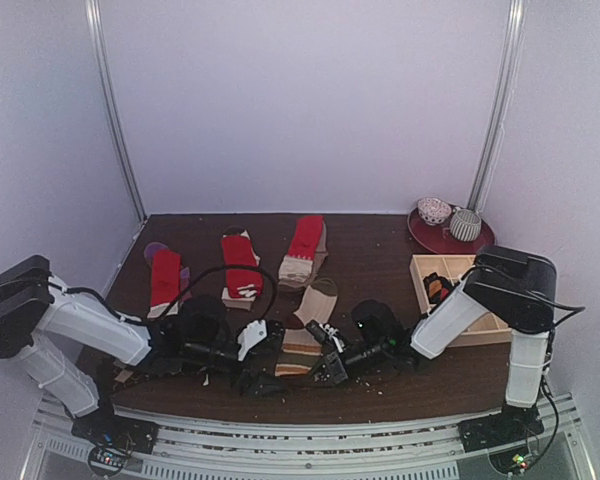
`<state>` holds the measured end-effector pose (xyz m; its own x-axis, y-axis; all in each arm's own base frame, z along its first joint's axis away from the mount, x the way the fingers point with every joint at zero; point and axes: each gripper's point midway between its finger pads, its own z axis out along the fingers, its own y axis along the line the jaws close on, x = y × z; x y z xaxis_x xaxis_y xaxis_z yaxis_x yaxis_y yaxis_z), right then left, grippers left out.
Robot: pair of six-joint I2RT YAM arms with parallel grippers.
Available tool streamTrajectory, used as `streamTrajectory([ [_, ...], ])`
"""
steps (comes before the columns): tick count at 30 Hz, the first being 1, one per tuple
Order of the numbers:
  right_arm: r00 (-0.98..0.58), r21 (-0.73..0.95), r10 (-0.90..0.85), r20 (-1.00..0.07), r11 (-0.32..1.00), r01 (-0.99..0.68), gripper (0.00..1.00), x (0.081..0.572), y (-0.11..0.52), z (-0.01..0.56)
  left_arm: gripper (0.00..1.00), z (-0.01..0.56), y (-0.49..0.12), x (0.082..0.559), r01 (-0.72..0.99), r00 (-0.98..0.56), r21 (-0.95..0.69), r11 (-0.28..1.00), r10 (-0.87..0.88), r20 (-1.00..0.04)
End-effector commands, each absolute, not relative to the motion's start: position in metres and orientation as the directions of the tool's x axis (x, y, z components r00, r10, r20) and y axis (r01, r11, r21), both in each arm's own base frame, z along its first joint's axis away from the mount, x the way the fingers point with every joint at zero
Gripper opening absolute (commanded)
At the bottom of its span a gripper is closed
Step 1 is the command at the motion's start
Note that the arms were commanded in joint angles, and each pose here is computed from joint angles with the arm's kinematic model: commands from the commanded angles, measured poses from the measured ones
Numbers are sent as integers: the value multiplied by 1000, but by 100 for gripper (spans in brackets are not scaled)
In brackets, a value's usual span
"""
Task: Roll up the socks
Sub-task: Roll a pair of socks at the center of the board.
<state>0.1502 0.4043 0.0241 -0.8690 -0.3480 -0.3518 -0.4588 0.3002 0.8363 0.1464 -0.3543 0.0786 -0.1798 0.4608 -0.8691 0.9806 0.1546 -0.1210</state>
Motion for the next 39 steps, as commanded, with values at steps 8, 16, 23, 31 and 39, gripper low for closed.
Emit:
streamTrajectory([
  [8, -920, 857, -384, -84, 443, -263, 0, 123, 381, -21, 79, 43, -372, 154, 991, -90, -21, 132, 549, -831],
  [16, -917, 853, -383, -110, 437, -285, 0, 128, 383, -15, 13, 26, -373, 148, 991, -121, -67, 114, 577, -808],
  [23, -874, 814, -380, -303, 372, -445, 0, 147, 392, 41, 0, 17, -371, 148, 968, -249, -171, 184, 599, -761],
  [31, -650, 561, -253, -717, 344, -753, 29, 195, 375, 142, 0, 7, -361, 145, 893, -450, -352, 281, 606, -657],
  [39, -722, 764, 251, -645, 170, -623, 37, 253, 332, 256, 0, -10, -355, 138, 858, -510, -415, 303, 603, -613],
])
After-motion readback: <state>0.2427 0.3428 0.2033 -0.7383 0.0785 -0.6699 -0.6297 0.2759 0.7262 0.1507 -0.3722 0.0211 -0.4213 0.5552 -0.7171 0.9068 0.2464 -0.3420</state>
